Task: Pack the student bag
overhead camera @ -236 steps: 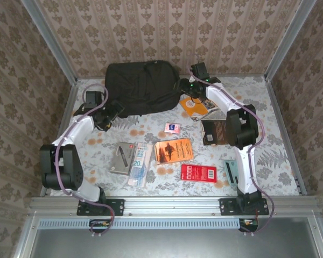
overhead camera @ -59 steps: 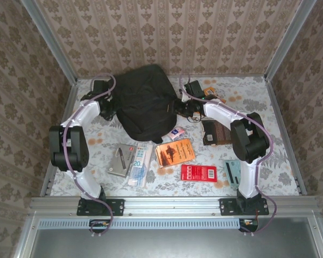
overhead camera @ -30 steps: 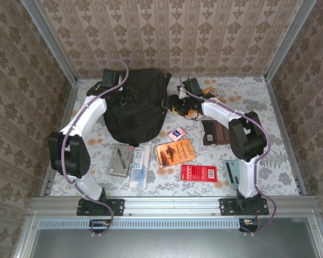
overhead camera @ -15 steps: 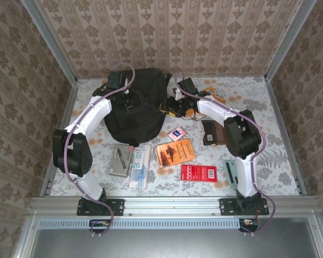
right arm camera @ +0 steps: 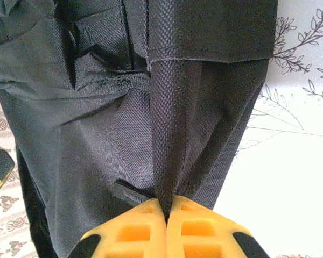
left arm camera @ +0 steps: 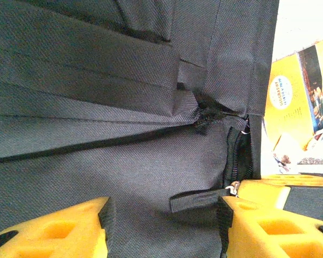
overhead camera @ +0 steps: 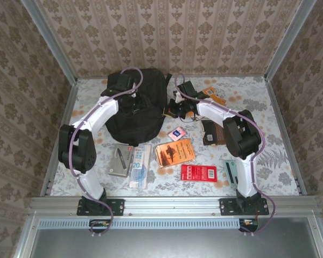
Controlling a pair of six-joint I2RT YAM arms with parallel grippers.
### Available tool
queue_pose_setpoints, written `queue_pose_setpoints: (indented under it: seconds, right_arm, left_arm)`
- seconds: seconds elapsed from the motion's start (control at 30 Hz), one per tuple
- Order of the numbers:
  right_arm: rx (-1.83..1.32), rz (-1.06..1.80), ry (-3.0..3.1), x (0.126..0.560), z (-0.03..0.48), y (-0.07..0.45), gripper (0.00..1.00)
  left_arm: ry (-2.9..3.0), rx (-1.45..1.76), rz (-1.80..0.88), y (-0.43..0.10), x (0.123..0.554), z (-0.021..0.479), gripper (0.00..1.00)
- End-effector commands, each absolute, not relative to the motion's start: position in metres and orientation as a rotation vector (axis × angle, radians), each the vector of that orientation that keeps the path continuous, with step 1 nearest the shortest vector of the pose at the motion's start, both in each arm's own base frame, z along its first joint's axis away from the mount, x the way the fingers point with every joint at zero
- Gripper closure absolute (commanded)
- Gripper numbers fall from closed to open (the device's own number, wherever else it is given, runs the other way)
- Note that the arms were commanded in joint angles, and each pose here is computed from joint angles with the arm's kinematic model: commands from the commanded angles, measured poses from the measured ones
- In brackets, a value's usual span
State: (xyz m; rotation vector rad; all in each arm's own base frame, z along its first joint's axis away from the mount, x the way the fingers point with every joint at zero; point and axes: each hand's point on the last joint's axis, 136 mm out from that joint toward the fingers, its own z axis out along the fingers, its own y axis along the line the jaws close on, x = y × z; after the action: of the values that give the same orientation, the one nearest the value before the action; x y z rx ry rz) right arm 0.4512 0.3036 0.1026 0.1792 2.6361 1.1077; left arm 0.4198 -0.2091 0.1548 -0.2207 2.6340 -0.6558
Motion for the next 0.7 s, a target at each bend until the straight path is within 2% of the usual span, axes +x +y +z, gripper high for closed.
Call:
queue_pose_setpoints:
  seconds: [0.0,0.2,0.67]
  right_arm:
    - [0.146,1.243,2.538,0.449,0.132,0.315,1.00]
    - [0.209,1.465,2.389,0.452,0.145,0.322,1.00]
    - [0.266,1.779,2.033,0.458,0.187,0.324,1.00]
  left_arm:
    - [2.646,-0.274,-0.725,-0.215,0.420,0.150,0.44]
    - [2.649,-0.408,-0.924,-0.225,0.423,0.140,0.43]
    - [2.672,-0.466,-0.972,-0.224,0.415,0.129,0.43]
